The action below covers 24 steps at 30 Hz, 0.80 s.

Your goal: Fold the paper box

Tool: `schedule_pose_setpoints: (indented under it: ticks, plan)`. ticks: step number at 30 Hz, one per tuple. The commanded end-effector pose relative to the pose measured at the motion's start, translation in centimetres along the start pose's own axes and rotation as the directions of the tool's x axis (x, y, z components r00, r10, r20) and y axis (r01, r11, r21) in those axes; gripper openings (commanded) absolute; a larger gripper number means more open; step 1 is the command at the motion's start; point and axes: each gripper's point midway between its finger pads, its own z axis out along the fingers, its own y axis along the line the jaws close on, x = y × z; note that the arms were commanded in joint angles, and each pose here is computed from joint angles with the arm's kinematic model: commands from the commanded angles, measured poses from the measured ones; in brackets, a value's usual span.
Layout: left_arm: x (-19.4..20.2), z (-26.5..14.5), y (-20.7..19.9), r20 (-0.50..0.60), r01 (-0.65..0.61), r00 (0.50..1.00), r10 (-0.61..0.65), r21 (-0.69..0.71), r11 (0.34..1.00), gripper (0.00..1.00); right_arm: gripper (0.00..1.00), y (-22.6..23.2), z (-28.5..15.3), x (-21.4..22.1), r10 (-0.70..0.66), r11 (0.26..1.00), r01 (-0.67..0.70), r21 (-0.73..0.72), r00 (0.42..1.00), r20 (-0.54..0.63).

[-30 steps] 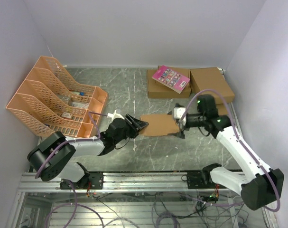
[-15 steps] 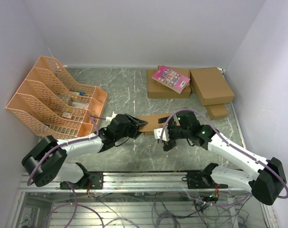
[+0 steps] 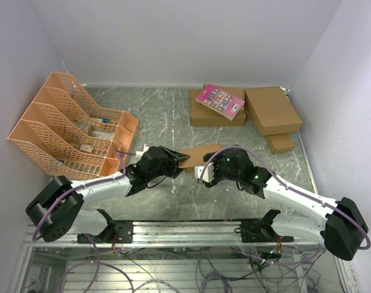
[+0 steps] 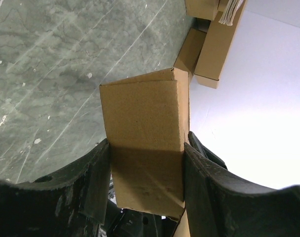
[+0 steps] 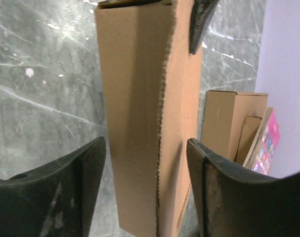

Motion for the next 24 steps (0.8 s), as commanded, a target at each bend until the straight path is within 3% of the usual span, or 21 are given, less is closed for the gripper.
schedule_pose_setpoints:
  ticks: [1,7,17,24]
  plan:
    - [0.5,-0.4,-2.0,-0.035,0.036,0.999,-0.034,0.052,0.998,0.49,0.6,-1.7,0.0,-0.3,-0.028,0.996,0.028,0.082,1.0,-0.003]
    - [0.4,-0.6,-2.0,-0.039,0.05,0.998,-0.047,0.062,0.997,0.53,0.47,-1.9,-0.2,-0.5,-0.015,0.995,0.015,0.094,1.0,0.001]
    - [-0.5,-2.0,-1.9,0.006,0.037,0.999,-0.037,0.051,0.998,0.83,0.45,-2.3,-0.5,-1.2,0.083,0.992,-0.087,0.095,0.995,0.047]
    - [-2.5,-5.1,-1.3,0.111,-0.049,0.993,0.046,0.024,0.998,0.84,0.45,-2.8,-1.3,-1.7,0.27,0.96,-0.277,0.032,0.954,0.132]
